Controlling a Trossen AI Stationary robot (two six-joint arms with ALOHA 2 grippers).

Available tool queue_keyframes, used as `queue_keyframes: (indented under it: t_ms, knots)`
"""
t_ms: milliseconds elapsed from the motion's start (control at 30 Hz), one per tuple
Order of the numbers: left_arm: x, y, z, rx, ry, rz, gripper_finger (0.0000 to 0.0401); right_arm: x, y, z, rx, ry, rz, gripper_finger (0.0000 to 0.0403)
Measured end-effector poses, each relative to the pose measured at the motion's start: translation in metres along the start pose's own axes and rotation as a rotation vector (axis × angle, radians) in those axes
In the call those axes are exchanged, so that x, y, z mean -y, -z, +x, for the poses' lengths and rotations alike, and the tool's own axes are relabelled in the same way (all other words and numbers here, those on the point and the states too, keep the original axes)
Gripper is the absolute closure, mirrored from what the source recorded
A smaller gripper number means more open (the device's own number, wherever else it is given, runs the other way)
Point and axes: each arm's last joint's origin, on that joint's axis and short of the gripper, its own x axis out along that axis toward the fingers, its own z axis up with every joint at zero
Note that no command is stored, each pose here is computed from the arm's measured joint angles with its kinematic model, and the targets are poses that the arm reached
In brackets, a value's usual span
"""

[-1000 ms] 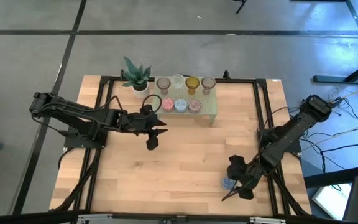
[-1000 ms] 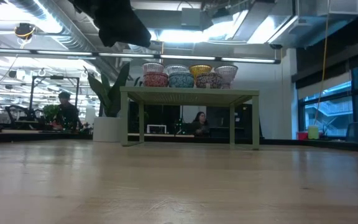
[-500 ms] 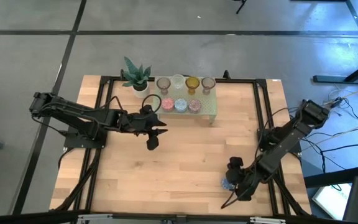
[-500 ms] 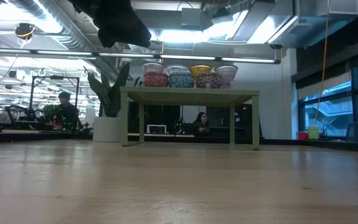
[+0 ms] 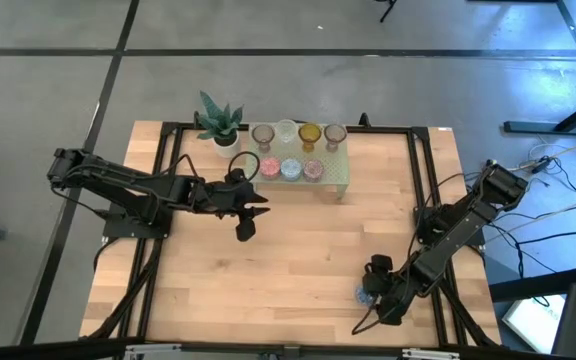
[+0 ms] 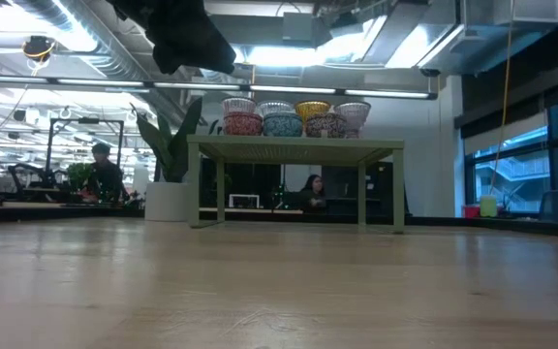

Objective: Pick & Place candle stick holders
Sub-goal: Put the blue scented candle on the shelf

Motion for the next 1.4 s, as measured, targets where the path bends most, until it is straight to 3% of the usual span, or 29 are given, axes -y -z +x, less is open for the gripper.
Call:
queue_keyframes:
  t_ms: [833,1400]
  knots:
    - [0.0,0.0,0.0,0.0,0.0,0.0,0.0285,0.0002,-0.0019,-0.0001,0.051,0.028,-0.013,0.0057]
    - [0.0,0.0,0.0,0.0,0.0,0.0,0.0285,-0.0003,-0.0034,-0.0001,0.08,0.039,-0.115,0.0057]
